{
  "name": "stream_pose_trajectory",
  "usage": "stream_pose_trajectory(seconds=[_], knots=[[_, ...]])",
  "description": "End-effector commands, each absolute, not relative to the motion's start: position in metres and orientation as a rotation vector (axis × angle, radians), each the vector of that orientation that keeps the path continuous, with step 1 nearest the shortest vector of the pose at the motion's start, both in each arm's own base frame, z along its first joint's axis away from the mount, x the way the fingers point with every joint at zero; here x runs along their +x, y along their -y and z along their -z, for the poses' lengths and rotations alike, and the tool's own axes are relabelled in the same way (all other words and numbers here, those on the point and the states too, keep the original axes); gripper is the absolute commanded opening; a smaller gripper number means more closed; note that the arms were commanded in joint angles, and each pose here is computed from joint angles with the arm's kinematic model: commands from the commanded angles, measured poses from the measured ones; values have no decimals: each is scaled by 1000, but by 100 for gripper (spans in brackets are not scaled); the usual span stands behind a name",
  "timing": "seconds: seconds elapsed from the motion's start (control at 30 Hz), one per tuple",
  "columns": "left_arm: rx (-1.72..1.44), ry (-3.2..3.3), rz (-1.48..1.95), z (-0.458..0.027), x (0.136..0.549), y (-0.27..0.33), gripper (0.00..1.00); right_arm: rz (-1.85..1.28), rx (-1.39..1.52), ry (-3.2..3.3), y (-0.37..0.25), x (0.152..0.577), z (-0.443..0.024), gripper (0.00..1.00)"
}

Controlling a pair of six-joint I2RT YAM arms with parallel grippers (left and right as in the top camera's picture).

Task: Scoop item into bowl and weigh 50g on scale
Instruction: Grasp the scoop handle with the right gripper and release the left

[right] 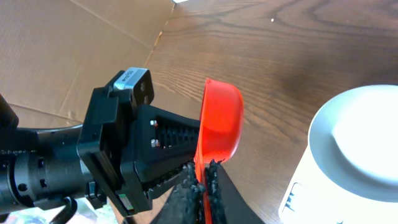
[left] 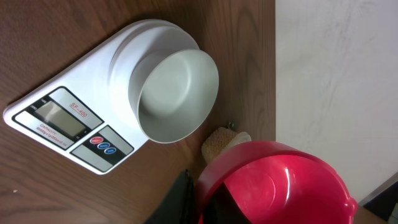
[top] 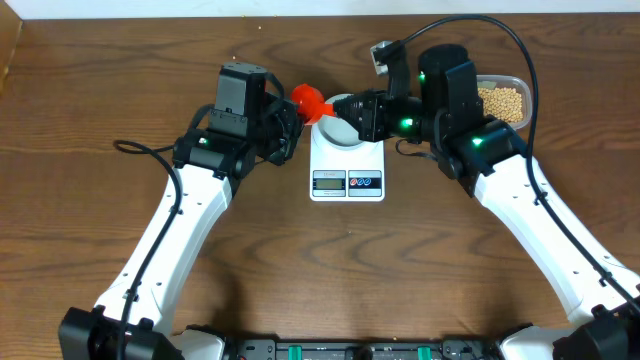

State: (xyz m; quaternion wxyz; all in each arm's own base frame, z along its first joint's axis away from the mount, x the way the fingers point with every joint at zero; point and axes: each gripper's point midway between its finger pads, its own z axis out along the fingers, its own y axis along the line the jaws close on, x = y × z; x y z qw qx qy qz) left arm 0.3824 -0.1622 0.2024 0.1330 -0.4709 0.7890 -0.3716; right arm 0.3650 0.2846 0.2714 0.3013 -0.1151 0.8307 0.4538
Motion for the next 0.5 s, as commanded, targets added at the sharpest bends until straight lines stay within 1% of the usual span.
stream_pose_trajectory(seconds=[0.0, 0.03, 0.07, 0.1, 0.17, 0.2, 0.23, 0.3, 0.47], knots=[[-1353, -2304, 1084, -202, 383, 165, 13, -1210, -326, -2186, -287, 364, -278, 1], [-1353, -2304, 1084, -202, 383, 165, 17, -1208, -324, -2187, -287, 364, -278, 1], [-1353, -2304, 1084, -202, 383, 165, 34, -1202, -319, -2187, -286, 365, -278, 1], [-1353, -2304, 1084, -202, 383, 165, 45, -1196, -315, -2187, -286, 366, -277, 1], [-1353, -2304, 1084, -202, 383, 165, 63, -1180, -302, -2188, -283, 369, -277, 1], [-1354, -2302, 1080, -202, 383, 164, 73, -1163, -284, -2196, -280, 372, -275, 1], [-1354, -2302, 1080, -202, 383, 164, 76, -1142, -264, -2203, -276, 374, -272, 1], [-1353, -2302, 1079, -202, 383, 164, 79, -1088, -217, -2224, -266, 381, -266, 1], [-1248, -2314, 1008, -200, 387, 158, 80, -924, -78, -2273, -229, 401, -250, 1]])
